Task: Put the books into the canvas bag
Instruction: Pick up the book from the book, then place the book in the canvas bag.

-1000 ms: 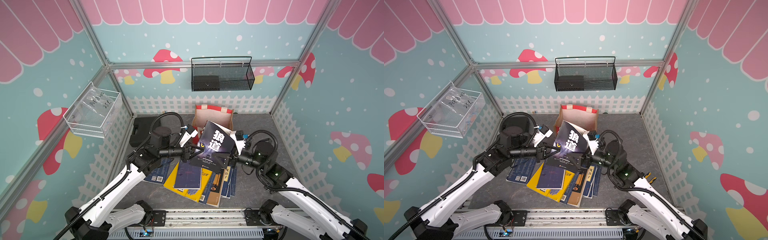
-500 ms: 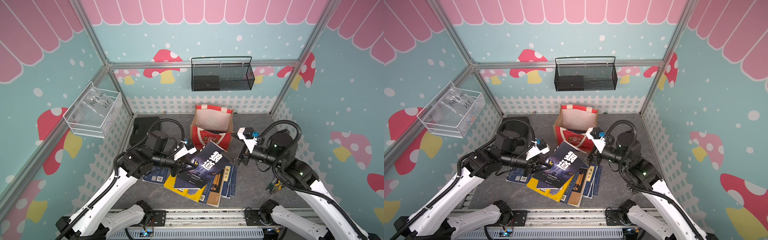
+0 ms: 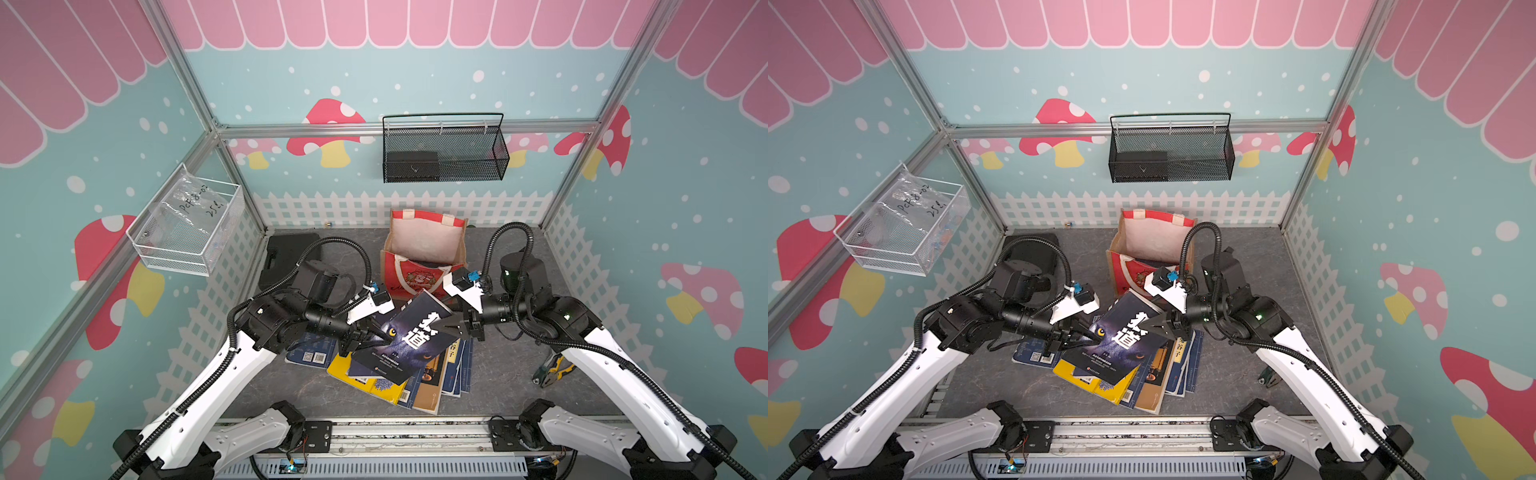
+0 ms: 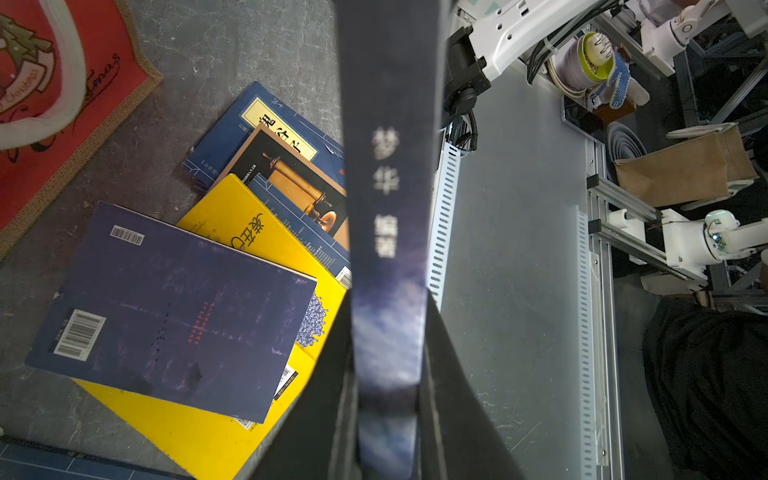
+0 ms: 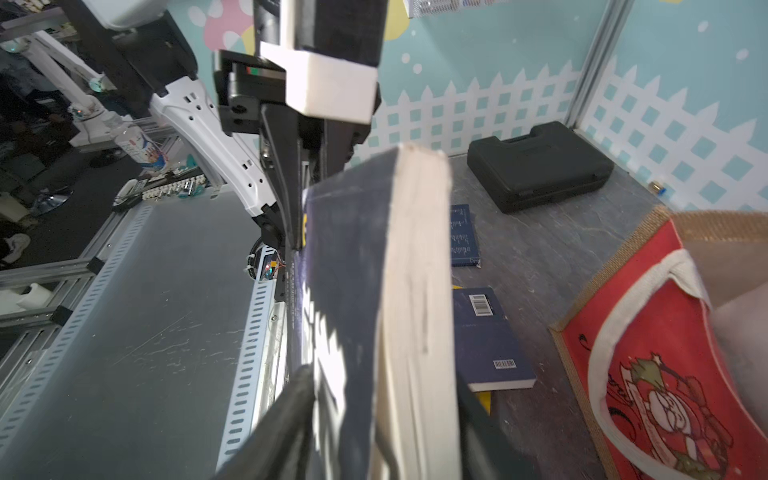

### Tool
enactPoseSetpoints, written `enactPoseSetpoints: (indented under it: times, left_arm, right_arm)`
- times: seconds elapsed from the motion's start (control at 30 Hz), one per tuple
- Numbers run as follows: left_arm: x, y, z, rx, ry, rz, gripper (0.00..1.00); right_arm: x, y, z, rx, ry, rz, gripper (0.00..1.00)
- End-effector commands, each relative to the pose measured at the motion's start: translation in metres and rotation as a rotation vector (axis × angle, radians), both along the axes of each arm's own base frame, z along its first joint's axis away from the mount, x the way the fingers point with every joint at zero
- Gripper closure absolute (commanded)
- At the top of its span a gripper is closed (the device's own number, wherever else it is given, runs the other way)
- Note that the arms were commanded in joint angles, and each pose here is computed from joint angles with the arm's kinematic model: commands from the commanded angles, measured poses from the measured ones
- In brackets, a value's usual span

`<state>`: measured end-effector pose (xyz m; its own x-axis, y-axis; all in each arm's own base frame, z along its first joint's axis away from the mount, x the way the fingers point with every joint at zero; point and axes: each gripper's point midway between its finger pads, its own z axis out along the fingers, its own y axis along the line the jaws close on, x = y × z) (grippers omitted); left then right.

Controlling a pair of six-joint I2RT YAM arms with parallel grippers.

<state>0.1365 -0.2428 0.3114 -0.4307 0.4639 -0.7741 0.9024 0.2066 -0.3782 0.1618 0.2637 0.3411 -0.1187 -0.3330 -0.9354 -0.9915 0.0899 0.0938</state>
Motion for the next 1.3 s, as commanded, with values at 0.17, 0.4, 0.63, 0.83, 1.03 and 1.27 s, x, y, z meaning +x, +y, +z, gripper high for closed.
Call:
enactPoseSetpoints:
  times: [0.17, 0.4, 0.63, 0.83, 1.03, 1.27]
  left_arm:
    - [0.026, -0.001, 0.010, -0.030, -0.069, 0.089, 0.74]
    - [0.050, 0.013, 0.012, -0.040, -0.124, 0.251, 0.01]
    - [0.075, 0.029, 0.022, -0.091, -0.160, 0.383, 0.01]
    - [0.087, 0.034, 0.025, -0.122, -0.147, 0.431, 0.01]
    - [0.099, 0.041, 0.022, -0.113, -0.145, 0.482, 0.01]
    - [0.104, 0.045, 0.020, -0.109, -0.140, 0.507, 0.01]
  right_arm:
    - [-0.006, 0.001, 0.027, 0.064, -0.003, 0.013, 1.00]
    - [0.041, -0.003, 0.090, 0.176, 0.010, -0.214, 1.00]
    - [0.112, -0.030, 0.146, 0.277, 0.103, -0.423, 1.00]
    - [0.162, -0.062, 0.158, 0.339, 0.127, -0.545, 1.00]
    - [0.206, -0.104, 0.155, 0.398, 0.201, -0.660, 1.00]
    - [0.244, -0.120, 0.124, 0.381, 0.331, -0.782, 1.00]
